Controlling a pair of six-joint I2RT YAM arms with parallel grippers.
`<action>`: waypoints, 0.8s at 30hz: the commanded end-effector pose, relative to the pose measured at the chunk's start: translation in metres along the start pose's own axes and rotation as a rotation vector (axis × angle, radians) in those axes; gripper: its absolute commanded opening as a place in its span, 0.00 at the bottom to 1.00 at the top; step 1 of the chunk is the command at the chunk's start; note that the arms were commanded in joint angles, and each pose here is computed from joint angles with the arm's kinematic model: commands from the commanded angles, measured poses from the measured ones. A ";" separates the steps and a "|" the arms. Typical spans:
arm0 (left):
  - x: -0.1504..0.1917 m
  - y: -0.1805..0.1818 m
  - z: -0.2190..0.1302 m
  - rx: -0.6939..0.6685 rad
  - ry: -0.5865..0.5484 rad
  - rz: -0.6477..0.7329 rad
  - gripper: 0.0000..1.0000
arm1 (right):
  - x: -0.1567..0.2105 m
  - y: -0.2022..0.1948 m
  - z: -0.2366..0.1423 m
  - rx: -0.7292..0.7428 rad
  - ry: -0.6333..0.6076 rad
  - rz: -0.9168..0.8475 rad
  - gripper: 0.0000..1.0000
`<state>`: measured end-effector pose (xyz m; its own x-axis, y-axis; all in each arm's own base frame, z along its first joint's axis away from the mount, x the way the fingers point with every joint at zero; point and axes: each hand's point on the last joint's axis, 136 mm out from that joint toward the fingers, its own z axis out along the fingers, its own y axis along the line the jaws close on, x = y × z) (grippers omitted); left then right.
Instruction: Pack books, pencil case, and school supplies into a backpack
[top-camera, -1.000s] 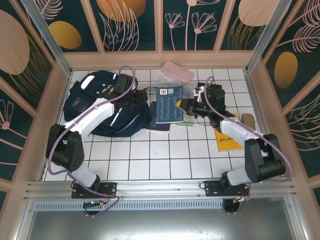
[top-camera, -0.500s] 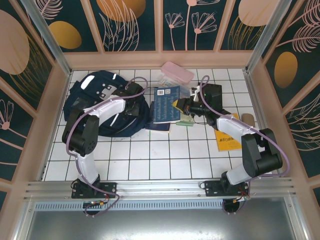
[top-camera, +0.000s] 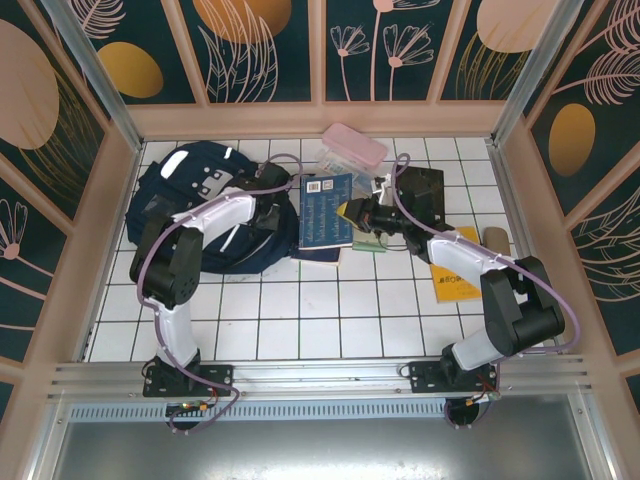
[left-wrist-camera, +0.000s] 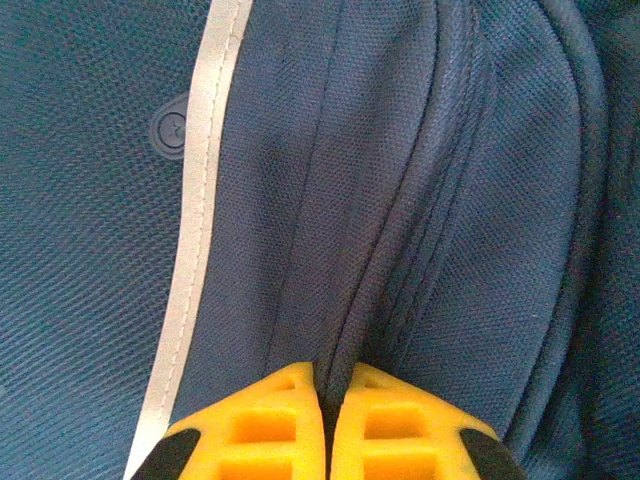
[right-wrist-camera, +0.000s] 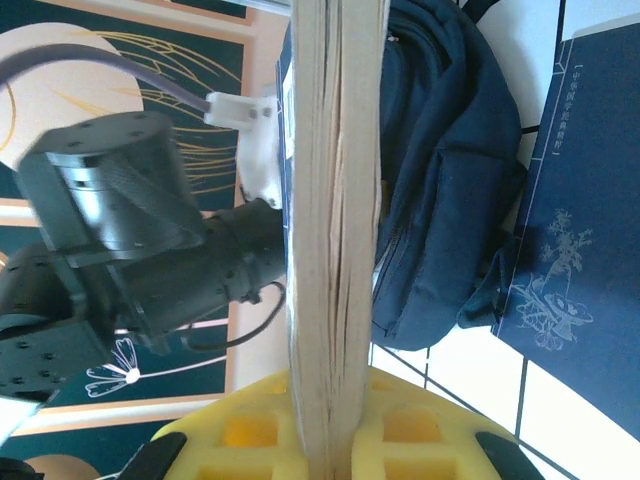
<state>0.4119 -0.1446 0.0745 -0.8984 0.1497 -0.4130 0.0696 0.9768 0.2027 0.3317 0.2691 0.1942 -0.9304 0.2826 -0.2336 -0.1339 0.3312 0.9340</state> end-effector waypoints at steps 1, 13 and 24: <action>-0.040 0.013 -0.058 0.046 -0.121 -0.102 0.00 | -0.008 0.024 0.002 -0.066 -0.045 -0.051 0.00; -0.092 0.022 -0.150 0.256 -0.258 -0.203 0.00 | -0.012 0.033 0.043 -0.108 -0.089 -0.021 0.00; -0.113 0.038 -0.205 0.434 -0.339 -0.281 0.00 | -0.010 0.044 0.145 -0.181 -0.090 0.024 0.00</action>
<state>0.4253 -0.1489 0.2537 -0.8070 -0.0923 -0.5833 0.0308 0.9798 -0.1978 0.3709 0.3842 0.1544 -0.9309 0.3271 -0.1627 -0.0723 0.2715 0.9597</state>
